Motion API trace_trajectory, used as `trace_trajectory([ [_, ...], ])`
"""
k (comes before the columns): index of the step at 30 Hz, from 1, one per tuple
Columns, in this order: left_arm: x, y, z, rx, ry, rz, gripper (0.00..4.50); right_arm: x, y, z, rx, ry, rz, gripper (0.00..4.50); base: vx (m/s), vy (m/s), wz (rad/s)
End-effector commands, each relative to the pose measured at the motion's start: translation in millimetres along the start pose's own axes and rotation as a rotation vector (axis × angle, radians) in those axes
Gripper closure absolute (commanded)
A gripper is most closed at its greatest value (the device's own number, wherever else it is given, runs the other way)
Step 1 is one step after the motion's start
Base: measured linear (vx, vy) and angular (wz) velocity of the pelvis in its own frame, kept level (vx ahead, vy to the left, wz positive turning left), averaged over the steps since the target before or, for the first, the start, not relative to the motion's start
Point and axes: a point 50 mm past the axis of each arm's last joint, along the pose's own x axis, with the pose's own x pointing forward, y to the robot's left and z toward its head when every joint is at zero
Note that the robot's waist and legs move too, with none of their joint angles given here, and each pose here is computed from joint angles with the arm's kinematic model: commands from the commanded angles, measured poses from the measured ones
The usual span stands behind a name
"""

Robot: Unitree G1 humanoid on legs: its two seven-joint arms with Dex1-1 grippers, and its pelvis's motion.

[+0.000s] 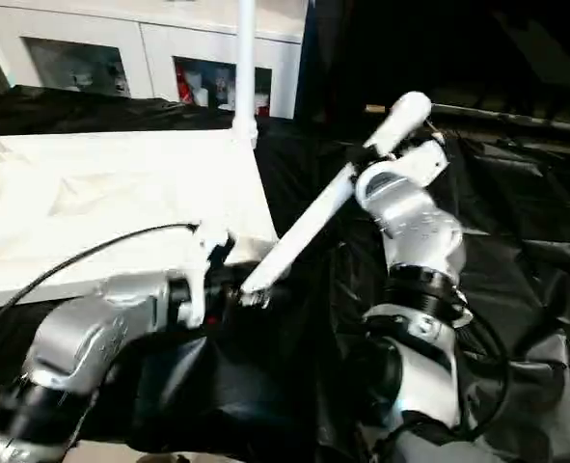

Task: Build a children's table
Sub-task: Insert table leg to table base

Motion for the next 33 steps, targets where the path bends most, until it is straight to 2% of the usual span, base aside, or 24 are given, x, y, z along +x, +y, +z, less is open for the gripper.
trace_trajectory([
  [1, -2.0, -2.7, 3.3, 0.011, -0.006, -0.013, 1.75, -1.3, 5.3, 8.7, 0.012, -0.031, 0.01, 2.79, 0.0, 0.0, 0.0],
  [3, -2.8, -1.9, 4.5, 0.008, -0.02, -0.004, 2.06, -1.4, 5.4, 8.9, 0.011, -0.033, 0.011, 2.79, 0.0, 0.0, 0.0],
  [6, -2.8, -1.1, 10.3, 0.005, -0.062, -0.005, 2.18, -1.6, 5.8, 8.4, 0.01, -0.031, 0.014, 2.79, 0.0, 0.0, 0.0],
  [10, -1.1, -4.1, 14.2, 0.006, -0.077, -0.029, 2.55, -1.1, 6.1, 6.2, 0.006, -0.027, 0.014, 2.79, 0.0, 0.0, 0.0],
  [27, -0.4, -2.4, 15.2, 0.012, -0.083, -0.024, 2.9, -0.6, 8.8, 2.6, -0.02, -0.011, 0.028, 2.8, 0.0, 0.0, 0.0],
  [32, -5.2, 0.4, 17.2, 0.003, -0.089, -0.017, 2.93, -0.3, 8.2, 1.3, -0.06, -0.003, 0.034, 2.8, 0.0, 0.0, 0.0],
  [33, -6.1, 1.7, 18.3, 0.002, -0.096, -0.011, 2.93, -0.2, 8.2, 1.5, -0.09, -0.011, 0.036, 2.8, 0.0, 0.0, 0.0],
])
